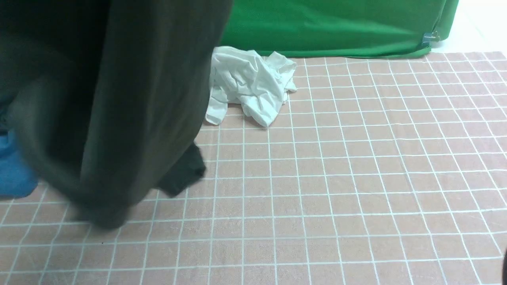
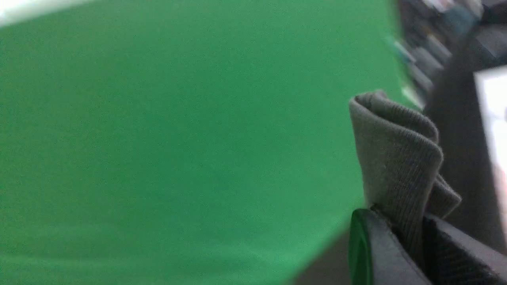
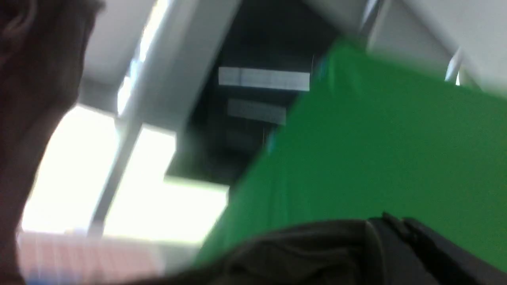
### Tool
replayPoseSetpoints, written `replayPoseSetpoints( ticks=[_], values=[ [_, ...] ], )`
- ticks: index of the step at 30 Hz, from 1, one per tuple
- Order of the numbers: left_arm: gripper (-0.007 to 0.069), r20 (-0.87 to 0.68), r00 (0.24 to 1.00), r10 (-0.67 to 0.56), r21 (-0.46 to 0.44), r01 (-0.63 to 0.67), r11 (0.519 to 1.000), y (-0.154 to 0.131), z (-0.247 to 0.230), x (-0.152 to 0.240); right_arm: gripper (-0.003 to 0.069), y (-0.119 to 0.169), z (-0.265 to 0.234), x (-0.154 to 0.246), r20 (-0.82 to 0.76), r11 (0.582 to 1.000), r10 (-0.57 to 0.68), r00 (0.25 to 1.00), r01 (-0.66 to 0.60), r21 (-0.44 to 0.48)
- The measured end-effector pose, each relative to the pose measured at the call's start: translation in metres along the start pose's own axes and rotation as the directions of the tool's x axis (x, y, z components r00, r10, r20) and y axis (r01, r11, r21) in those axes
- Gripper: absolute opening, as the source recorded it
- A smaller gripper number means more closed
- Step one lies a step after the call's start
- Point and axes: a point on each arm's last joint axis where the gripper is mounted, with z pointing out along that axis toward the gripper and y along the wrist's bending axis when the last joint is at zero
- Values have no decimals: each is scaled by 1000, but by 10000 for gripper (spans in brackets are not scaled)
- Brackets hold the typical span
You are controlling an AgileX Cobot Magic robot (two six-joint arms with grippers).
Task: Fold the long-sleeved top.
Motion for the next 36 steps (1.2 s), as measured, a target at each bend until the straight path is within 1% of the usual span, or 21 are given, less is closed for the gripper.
replayPoseSetpoints(
  ticks=[2,4,5,7,8,9,10,13,14,15,17,22,25,27,28,29,30,31,32,33,36],
  values=[
    [71,-79,997,-20,136,31,990,-31,53,20,34,-13,17,50,-244,999,34,969,-30,22],
    [71,-160,986,-54,246,93,965,-60,92,44,34,-22,34,108,-449,997,78,890,-66,40],
    [71,-210,975,-75,305,138,942,-76,109,59,34,-28,40,148,-562,995,101,821,-85,55],
    [71,-298,949,-100,447,231,864,-110,140,90,34,-37,41,213,-689,988,152,708,-123,91],
    [71,-307,945,-115,433,246,867,-113,141,93,34,-38,40,219,-697,987,158,699,-128,96],
    [71,-357,924,-135,493,309,813,-135,160,114,34,-45,33,255,-740,980,199,642,-142,140],
    [71,-380,914,-140,537,341,771,-153,174,133,34,-54,23,280,-751,971,239,616,-136,198],
    [71,-401,903,-153,613,389,687,-187,201,156,34,-68,2,321,-749,948,304,589,-108,300],
    [71,-404,899,-166,621,403,672,-191,205,156,34,-69,0,323,-747,946,307,589,-105,306],
    [71,-410,898,-158,649,409,642,-207,217,162,34,-75,-9,335,-737,934,330,590,-88,347],
    [71,-410,902,-139,683,404,608,-228,232,166,34,-78,-16,345,-723,921,345,598,-69,383],
    [71,-409,910,-69,749,378,544,-275,261,167,69,-91,-29,355,-701,896,377,605,-45,442],
    [74,-369,929,-14,795,323,514,-294,271,167,155,-99,-40,359,-679,866,431,594,-60,497],
    [104,-351,936,28,825,295,482,-307,279,172,269,-104,-50,360,-653,830,497,572,-92,551],
    [130,-352,935,41,834,294,467,-311,282,174,347,-105,-55,358,-637,810,529,560,-110,576],
    [143,-352,935,43,836,294,463,-312,283,174,360,-105,-56,357,-635,807,535,558,-113,580],
    [183,-362,930,57,841,300,451,-317,287,178,442,-105,-62,351,-616,784,570,544,-136,606],
    [265,-365,928,74,845,297,445,-320,289,182,493,-104,-66,342,-600,768,593,537,-152,622],
    [265,-365,928,78,846,296,445,-320,290,183,499,-104,-67,340,-597,765,596,536,-156,625],
    [361,-355,928,116,852,270,448,-321,291,188,526,-101,-73,326,-577,745,624,527,-179,643],
    [540,-332,923,193,861,213,462,-314,290,190,515,-92,-88,291,-520,695,679,518,-228,681]
  ],
)
